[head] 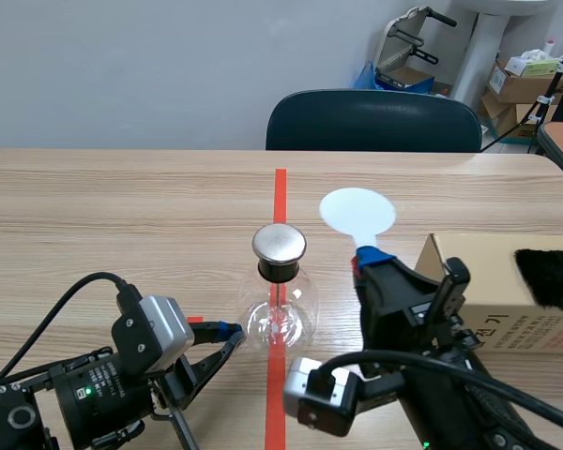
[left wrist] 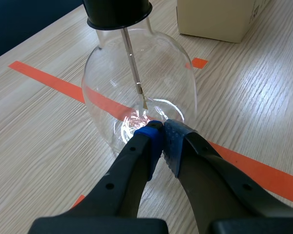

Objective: Do the electroscope experiment

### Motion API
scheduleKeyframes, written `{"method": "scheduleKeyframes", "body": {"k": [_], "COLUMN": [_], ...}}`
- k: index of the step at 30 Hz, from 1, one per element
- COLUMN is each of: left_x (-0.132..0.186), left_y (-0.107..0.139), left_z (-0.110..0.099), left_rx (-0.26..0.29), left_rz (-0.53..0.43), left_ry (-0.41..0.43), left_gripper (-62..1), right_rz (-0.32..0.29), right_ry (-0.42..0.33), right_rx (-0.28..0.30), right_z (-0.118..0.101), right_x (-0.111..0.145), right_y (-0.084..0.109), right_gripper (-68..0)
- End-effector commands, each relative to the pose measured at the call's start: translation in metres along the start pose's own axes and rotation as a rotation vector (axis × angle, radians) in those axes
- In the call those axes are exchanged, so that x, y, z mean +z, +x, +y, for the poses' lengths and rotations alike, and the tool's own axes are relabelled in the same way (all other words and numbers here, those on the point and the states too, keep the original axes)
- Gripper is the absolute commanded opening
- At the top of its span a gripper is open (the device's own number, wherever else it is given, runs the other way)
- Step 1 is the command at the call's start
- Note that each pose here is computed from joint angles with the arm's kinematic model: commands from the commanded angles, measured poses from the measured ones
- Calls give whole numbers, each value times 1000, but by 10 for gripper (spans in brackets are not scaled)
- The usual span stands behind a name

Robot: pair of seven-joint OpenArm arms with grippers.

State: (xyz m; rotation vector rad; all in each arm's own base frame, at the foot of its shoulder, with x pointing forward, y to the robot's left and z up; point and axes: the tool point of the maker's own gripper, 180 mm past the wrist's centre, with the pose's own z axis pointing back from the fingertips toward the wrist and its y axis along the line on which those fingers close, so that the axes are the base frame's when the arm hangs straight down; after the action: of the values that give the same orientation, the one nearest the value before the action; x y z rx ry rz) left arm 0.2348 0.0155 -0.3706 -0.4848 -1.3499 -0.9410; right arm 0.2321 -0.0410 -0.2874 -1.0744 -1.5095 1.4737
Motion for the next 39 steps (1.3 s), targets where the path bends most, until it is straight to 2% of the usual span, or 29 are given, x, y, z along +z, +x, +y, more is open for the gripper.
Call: {"method": "scheduleKeyframes", "body": {"k": [1,5,9,12,17,21,25,36,39], "left_x": [-5,-5,-5,-5,-5,-5,-5,-5,-5], "left_y": [11,11,11,11,11,11,11,11,11], "left_z": [1,1,1,1,1,1,1,1,1], "left_rx": [1,1,1,1,1,1,1,1,1], "left_rz": [-39,-39,-39,-39,-39,-39,-39,-39,-39], "left_ry": [3,3,3,3,3,3,3,3,3], "left_gripper": [-580,-580,-580,-580,-580,-580,-580,-580,-580], "right_rz": [48,182,273,308,307,258,174,-168,-244], "right_ry": [-20,-21,-21,-21,-21,-21,-21,-19,-19], "right_rx": [9,8,7,7,6,7,8,11,12], "right_z": [-5,-6,-6,-6,-6,-6,-6,-5,-5], "right_x": [-1,2,6,8,7,5,2,2,4], "right_y": [-11,-35,-51,-57,-57,-48,-33,28,41], "right_gripper": [-658,-658,-658,-658,-658,-658,-658,-658,-658]}}
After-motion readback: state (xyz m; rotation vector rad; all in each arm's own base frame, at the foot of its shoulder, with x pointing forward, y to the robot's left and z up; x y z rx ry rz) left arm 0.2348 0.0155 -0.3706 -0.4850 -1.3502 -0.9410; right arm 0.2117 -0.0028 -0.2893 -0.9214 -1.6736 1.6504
